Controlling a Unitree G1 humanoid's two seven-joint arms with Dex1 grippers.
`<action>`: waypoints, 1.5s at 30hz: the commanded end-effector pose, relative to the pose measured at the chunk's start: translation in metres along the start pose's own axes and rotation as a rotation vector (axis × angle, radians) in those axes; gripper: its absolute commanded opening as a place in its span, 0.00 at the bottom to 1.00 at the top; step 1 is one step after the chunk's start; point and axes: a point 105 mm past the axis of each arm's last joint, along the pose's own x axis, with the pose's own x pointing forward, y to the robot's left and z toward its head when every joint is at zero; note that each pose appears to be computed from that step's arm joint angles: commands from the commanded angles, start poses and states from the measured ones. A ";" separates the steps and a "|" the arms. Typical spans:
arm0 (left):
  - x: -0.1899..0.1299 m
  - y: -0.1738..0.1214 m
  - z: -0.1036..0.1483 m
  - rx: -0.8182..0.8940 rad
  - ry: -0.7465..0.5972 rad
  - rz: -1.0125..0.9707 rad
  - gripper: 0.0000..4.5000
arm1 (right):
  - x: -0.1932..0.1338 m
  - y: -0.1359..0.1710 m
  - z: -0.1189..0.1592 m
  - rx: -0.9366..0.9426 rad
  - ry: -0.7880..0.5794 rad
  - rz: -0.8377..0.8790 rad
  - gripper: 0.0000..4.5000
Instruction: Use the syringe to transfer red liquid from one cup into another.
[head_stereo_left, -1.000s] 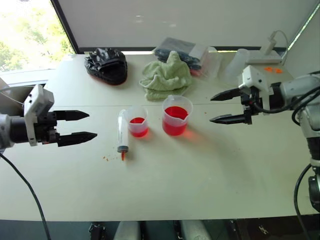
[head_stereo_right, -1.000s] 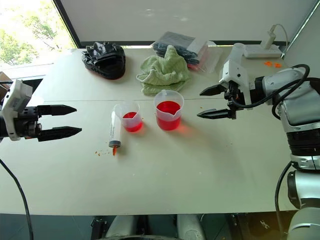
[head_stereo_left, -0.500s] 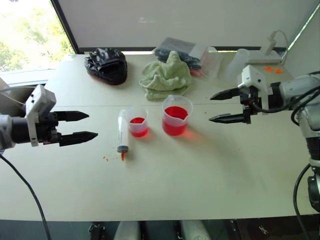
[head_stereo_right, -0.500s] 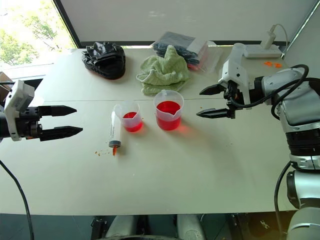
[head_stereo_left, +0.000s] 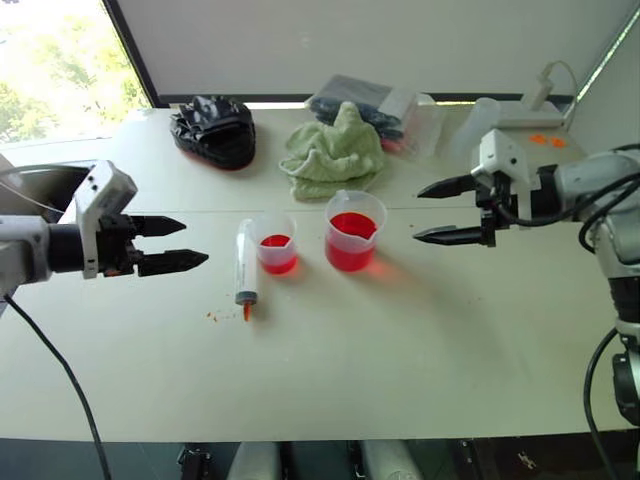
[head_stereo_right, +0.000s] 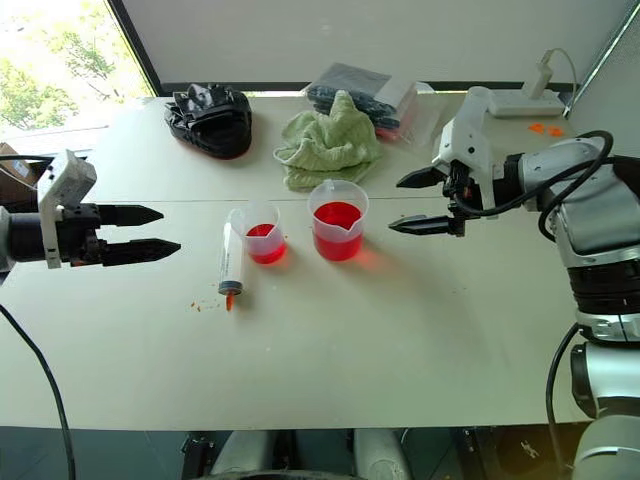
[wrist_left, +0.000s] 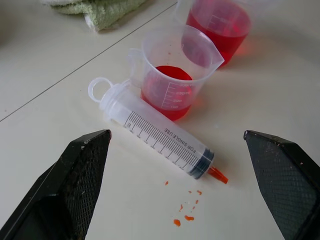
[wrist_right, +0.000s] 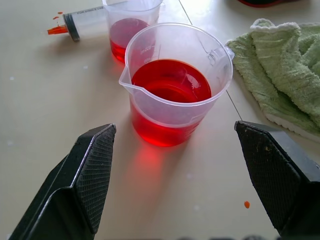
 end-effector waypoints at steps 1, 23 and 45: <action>0.013 -0.004 0.001 -0.103 0.099 -0.005 0.99 | -0.008 0.000 0.010 -0.031 -0.038 -0.041 0.89; 0.071 0.021 -0.032 -0.457 0.525 0.113 0.99 | -0.012 0.025 -0.003 0.032 -0.058 -0.150 0.89; 0.108 0.027 -0.041 -0.393 0.611 0.269 0.99 | -0.012 0.026 -0.002 0.038 -0.045 -0.146 0.89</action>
